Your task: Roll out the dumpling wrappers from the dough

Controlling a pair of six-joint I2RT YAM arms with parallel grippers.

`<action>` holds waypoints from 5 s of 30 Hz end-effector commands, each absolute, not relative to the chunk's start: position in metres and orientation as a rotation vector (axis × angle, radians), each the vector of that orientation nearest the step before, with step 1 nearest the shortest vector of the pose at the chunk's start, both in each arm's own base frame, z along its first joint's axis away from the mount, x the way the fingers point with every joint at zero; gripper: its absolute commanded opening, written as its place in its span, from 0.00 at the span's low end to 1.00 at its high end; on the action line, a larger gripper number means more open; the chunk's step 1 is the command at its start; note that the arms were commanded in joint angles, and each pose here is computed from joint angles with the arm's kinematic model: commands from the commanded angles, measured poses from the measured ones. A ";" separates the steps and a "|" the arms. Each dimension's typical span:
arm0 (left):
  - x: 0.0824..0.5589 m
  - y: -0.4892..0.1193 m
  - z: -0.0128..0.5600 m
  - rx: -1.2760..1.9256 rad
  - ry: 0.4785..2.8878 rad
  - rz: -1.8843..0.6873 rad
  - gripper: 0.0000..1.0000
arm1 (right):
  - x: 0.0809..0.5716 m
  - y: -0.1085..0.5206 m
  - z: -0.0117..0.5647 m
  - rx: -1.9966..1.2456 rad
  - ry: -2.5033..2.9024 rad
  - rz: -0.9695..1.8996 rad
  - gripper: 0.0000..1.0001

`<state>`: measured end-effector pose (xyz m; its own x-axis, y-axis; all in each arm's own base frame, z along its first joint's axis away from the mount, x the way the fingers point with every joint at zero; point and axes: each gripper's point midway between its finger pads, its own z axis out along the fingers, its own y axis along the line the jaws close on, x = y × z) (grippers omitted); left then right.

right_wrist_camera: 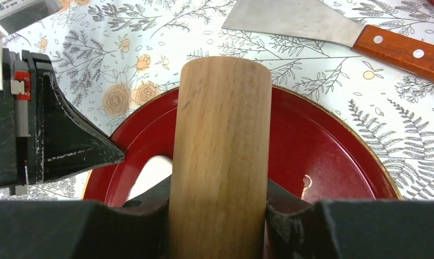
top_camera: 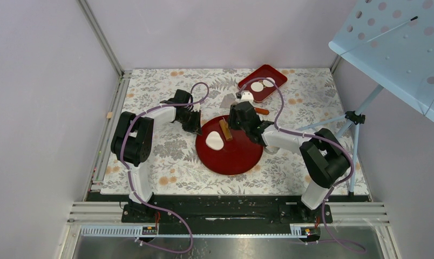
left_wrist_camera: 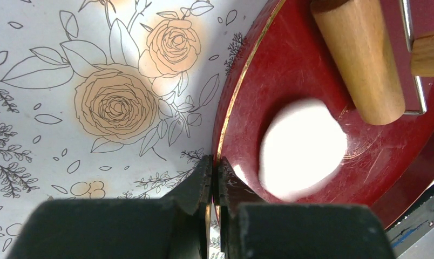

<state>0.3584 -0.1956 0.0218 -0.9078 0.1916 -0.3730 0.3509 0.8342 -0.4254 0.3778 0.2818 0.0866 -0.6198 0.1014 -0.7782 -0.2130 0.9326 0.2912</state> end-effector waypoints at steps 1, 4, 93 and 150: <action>0.355 -0.192 0.019 0.408 2.716 -0.726 0.00 | 0.335 0.234 0.030 -0.234 2.342 0.123 0.00; 0.356 -0.193 0.019 0.410 2.716 -0.727 0.00 | 0.336 0.235 0.054 -0.275 2.283 0.149 0.00; 0.189 -0.276 0.230 1.683 1.998 -1.471 0.00 | 0.204 0.280 0.222 -1.366 1.993 1.294 0.64; 0.396 -0.187 0.053 0.348 2.637 -0.788 0.84 | 0.311 0.333 0.173 -1.855 1.498 -0.099 0.00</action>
<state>0.3805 -0.1739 0.0456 -0.9279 0.1381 -0.3462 0.3073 0.8092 -0.5007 0.2801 0.3207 0.1488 0.2427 -0.8704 -0.4284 -0.9052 -0.0444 -0.4226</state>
